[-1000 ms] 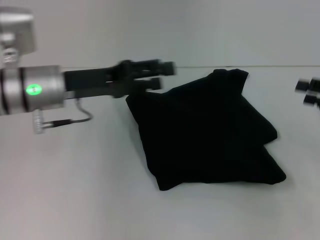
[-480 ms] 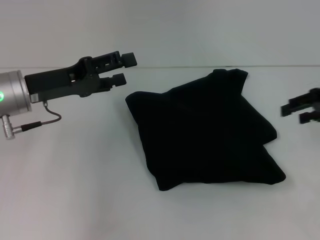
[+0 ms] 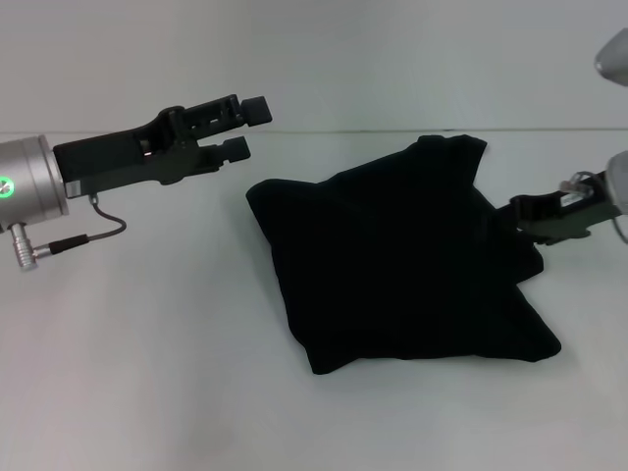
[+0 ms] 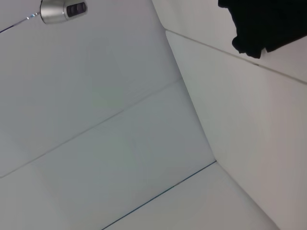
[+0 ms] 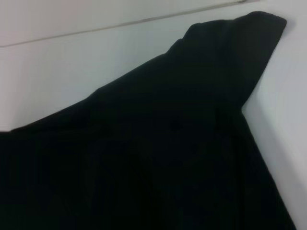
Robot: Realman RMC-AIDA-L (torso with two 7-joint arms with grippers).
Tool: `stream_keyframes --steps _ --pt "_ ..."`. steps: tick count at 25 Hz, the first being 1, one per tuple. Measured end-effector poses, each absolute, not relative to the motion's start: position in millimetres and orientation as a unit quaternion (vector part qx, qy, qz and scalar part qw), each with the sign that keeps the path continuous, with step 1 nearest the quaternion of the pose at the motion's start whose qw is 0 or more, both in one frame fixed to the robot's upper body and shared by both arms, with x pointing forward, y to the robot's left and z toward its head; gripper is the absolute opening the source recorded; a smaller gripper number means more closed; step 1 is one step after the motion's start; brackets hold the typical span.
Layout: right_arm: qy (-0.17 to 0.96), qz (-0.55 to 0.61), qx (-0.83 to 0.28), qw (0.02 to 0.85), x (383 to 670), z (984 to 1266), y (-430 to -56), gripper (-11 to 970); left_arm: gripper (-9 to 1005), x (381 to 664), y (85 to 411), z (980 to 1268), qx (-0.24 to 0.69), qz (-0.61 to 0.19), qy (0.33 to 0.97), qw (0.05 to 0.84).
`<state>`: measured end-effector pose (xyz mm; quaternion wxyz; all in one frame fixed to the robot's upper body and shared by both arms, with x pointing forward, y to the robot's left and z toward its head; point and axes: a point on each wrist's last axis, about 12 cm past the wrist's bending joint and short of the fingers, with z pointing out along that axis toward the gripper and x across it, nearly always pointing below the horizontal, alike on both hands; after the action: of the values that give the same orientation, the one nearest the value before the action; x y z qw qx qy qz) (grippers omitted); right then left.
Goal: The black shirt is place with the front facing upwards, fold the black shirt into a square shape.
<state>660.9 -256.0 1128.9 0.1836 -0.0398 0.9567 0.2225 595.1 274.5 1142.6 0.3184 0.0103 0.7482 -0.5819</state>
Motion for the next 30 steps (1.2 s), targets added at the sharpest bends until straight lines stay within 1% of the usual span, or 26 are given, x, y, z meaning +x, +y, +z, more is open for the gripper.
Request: stream_keyframes --steps 4,10,13,20,30 --pt "0.954 0.22 -0.043 0.198 662 1122 -244 698 901 596 274 1142 0.008 -0.58 0.749 0.322" --pt "0.956 0.208 -0.061 0.196 660 1114 -229 698 901 597 276 1143 0.003 -0.578 0.746 0.33" --pt "0.958 0.203 -0.063 0.192 659 1111 -228 699 901 598 277 1143 0.0 -0.578 0.745 0.334" --pt "0.957 0.207 -0.05 0.194 658 1117 -243 699 902 597 279 1142 -0.003 -0.578 0.744 0.335" --pt "0.956 0.203 -0.06 0.202 653 1101 -227 699 902 597 275 1141 -0.006 -0.581 0.742 0.335"
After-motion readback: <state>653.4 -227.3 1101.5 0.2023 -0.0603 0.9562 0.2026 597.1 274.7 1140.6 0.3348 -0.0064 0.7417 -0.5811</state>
